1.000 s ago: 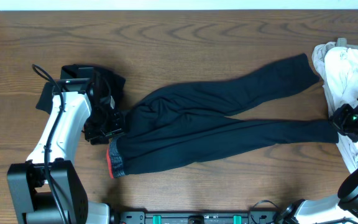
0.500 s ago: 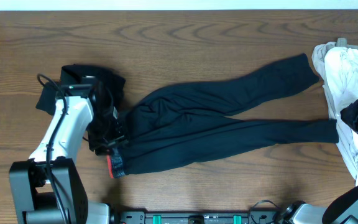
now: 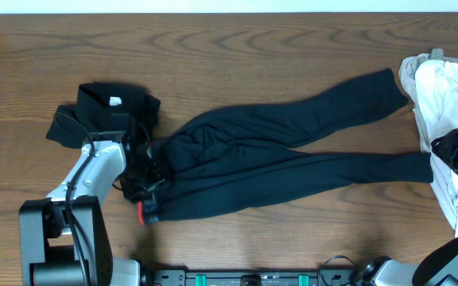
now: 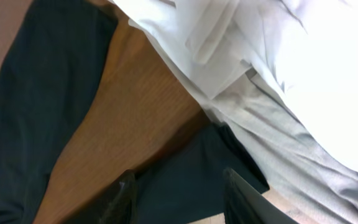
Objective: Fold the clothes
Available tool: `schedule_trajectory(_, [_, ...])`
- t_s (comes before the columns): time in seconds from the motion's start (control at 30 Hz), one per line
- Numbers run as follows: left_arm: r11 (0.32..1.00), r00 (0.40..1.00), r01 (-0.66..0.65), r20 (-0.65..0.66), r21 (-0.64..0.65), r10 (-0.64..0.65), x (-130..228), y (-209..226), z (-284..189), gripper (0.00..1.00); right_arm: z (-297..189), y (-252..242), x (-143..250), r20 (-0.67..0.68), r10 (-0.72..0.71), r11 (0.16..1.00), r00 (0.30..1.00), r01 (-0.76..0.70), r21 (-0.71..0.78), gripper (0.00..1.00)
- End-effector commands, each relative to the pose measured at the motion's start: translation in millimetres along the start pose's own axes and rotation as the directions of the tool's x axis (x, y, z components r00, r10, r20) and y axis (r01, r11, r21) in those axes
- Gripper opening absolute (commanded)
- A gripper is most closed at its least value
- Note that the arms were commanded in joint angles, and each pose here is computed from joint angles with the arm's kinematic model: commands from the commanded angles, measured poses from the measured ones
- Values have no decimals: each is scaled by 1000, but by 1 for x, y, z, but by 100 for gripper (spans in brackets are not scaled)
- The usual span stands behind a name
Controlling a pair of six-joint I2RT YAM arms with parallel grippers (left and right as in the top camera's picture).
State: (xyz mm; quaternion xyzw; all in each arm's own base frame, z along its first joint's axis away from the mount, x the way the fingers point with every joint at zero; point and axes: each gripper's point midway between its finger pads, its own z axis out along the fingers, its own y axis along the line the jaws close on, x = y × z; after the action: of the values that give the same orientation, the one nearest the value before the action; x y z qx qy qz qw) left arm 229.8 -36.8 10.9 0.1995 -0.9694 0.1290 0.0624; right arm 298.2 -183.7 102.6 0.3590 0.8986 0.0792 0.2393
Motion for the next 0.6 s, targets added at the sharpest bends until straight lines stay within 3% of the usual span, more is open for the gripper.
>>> schedule_trajectory(0.0, [999,992,-34,118,-8,34,-26,-1,-4,62,-4,-6,-2,2,39,999,999,-39,13,44])
schedule_trajectory(0.17, [996,963,-88,256,20,80,-59,-14,-11,54,3,-15,10,-54,67,996,996,-64,54,45])
schedule_trajectory(0.33, [996,954,-84,286,-8,83,-67,-10,-15,54,21,-26,21,-119,89,993,989,-78,90,59])
schedule_trajectory(0.57, [997,956,-82,283,-13,82,-67,-9,-15,59,58,-28,30,-192,85,996,978,-78,41,56])
